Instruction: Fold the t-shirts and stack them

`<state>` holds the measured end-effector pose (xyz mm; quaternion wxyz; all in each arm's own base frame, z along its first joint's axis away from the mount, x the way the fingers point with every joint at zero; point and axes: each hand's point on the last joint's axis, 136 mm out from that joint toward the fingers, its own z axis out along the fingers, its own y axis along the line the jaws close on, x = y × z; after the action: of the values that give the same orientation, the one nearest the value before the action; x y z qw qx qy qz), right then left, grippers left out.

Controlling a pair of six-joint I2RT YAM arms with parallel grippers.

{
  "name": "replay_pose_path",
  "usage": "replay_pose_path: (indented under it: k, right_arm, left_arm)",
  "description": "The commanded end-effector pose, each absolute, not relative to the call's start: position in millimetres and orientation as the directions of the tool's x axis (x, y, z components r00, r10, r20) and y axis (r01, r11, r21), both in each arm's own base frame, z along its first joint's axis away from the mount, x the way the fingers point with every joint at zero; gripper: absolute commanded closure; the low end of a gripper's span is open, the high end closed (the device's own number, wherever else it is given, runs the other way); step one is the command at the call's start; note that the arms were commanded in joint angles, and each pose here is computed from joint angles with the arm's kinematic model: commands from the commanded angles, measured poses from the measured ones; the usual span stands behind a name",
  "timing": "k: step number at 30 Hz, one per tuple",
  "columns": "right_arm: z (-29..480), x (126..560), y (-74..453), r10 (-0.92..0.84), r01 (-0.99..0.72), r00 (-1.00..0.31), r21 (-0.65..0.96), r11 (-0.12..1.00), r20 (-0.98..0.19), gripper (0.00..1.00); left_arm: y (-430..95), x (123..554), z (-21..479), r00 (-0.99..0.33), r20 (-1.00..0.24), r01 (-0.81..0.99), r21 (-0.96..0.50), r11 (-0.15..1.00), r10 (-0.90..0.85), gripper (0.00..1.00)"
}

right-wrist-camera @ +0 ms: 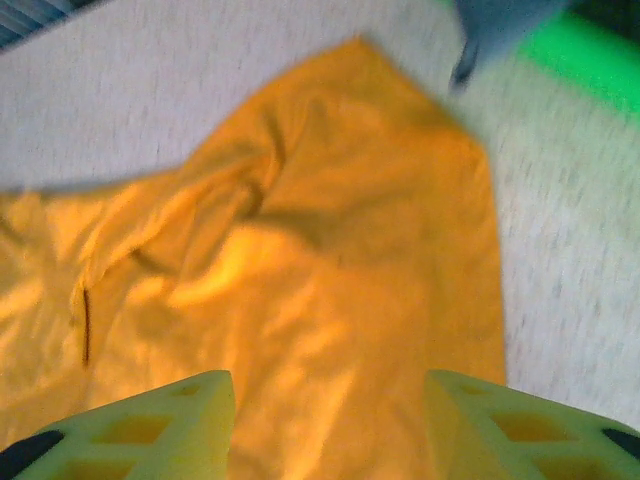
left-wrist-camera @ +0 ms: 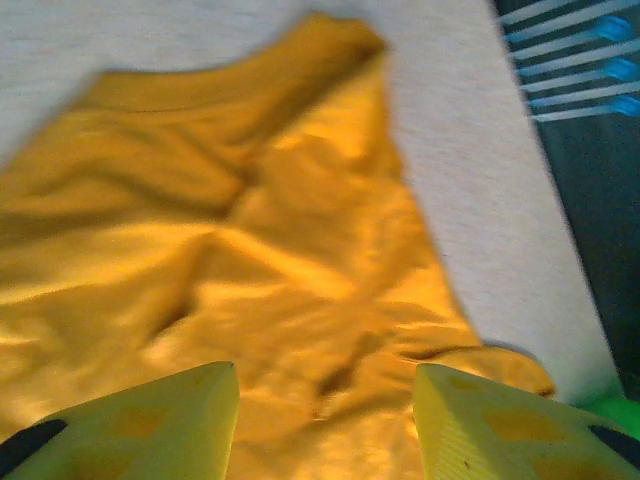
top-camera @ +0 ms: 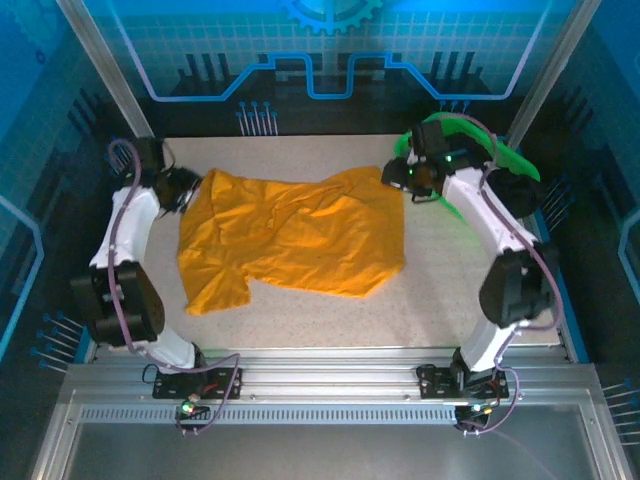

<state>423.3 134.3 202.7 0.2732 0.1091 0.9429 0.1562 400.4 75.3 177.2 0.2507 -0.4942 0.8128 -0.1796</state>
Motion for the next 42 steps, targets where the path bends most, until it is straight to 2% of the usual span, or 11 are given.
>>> replay_pose_path:
  k: [1, 4, 8, 11, 15, 20, 24, 29, 30, 36, 42]
  right_arm:
    - [173, 374, 168, 0.277, 0.115, -0.874, 0.383, 0.917, -0.4, 0.52]
    - [130, 323, 177, 0.272, 0.168, -0.919, 0.342, 0.924, -0.284, 0.6]
    - [88, 267, 158, 0.36, 0.315, -0.923, 0.267, 0.911, -0.138, 0.61]
    - [73, 248, 146, 0.382, 0.355, -0.92, 0.221, 0.908, -0.093, 0.64]
    - [64, 266, 135, 0.377, 0.346, -0.917, 0.208, 0.915, -0.133, 0.59]
    - [53, 302, 116, 0.363, 0.338, -0.917, 0.165, 0.927, -0.166, 0.59]
    - [40, 308, 103, 0.332, 0.318, -0.932, 0.113, 0.941, -0.147, 0.59]
    - [34, 328, 114, 0.281, 0.252, -0.943, 0.169, 0.953, -0.179, 0.6]
    - [32, 332, 116, 0.275, 0.244, -0.944, 0.177, 0.954, -0.18, 0.62]
    - [39, 328, 112, 0.281, 0.251, -0.938, 0.162, 0.954, -0.202, 0.98]
    - [94, 309, 115, 0.199, 0.161, -0.93, 0.143, 0.976, -0.31, 1.0]
  left_arm:
    - [100, 336, 99, -0.301, -0.037, -0.874, -0.389, 0.291, -0.953, 0.53]
    - [103, 323, 79, -0.247, 0.043, -0.892, -0.4, 0.209, -0.968, 0.53]
    - [100, 317, 80, -0.27, 0.034, -0.892, -0.387, 0.236, -0.962, 0.54]
    - [92, 316, 83, -0.293, 0.032, -0.882, -0.395, 0.258, -0.955, 0.54]
    - [72, 319, 81, -0.369, 0.031, -0.864, -0.379, 0.331, -0.929, 0.54]
    - [57, 318, 76, -0.409, 0.036, -0.852, -0.373, 0.367, -0.912, 0.54]
    - [55, 317, 81, -0.422, 0.024, -0.842, -0.382, 0.382, -0.906, 0.54]
    - [53, 312, 87, -0.439, 0.007, -0.828, -0.392, 0.402, -0.898, 0.55]
    - [52, 311, 88, -0.443, 0.006, -0.825, -0.394, 0.406, -0.896, 0.55]
    - [50, 307, 94, -0.453, -0.004, -0.814, -0.406, 0.416, -0.891, 0.55]
    - [49, 304, 93, -0.461, -0.011, -0.81, -0.403, 0.426, -0.887, 0.55]
